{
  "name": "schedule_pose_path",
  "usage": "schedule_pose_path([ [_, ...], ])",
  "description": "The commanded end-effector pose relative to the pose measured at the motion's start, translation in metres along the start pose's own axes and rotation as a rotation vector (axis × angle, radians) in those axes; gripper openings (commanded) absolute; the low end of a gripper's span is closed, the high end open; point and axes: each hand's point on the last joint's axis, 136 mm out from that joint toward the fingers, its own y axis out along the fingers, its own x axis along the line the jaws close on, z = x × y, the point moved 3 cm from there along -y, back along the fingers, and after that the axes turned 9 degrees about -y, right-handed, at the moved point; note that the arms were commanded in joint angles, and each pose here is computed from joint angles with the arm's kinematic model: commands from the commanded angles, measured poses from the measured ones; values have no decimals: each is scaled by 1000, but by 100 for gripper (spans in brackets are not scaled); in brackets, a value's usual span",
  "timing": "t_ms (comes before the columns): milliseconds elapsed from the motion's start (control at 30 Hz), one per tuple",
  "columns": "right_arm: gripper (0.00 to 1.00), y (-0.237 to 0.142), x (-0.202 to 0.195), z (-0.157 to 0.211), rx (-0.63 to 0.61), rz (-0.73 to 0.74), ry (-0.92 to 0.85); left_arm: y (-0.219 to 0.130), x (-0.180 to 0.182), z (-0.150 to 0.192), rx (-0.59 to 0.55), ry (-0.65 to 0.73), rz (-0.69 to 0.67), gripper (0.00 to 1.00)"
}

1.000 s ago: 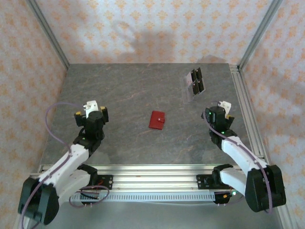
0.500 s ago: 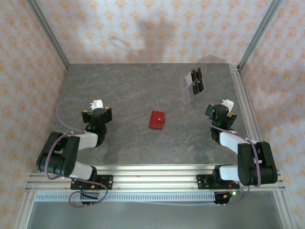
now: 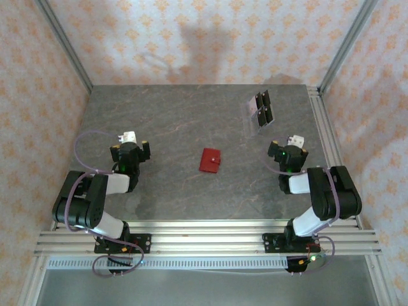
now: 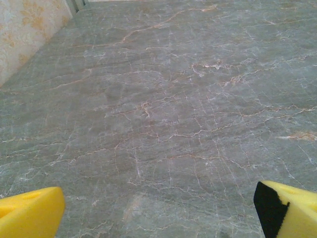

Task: Put the credit cards into the card holder
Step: Reset both arms

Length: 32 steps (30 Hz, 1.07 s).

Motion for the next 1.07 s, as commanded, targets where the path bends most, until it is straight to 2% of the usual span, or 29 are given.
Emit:
schedule_pose_path([
  [0,100,8,1,-18,-25,-38,20,2,-4,-16,-43,-35,15,100],
  [267,99,3,-4,-19,-60,-8,32,2,-4,-17,-42,-35,14,100],
  [400,99,-4,5,-19,-97,-61,0,3,-4,-17,-42,-35,13,100],
  [700,99,-2,11,-19,-88,-95,-17,2,-4,-16,-45,-35,13,100],
  [833,99,8,7,-19,-30,-75,4,2,-4,-16,-37,-32,13,100],
  [1033,99,5,4,-19,-48,-77,13,2,-4,-17,-48,-34,15,100],
])
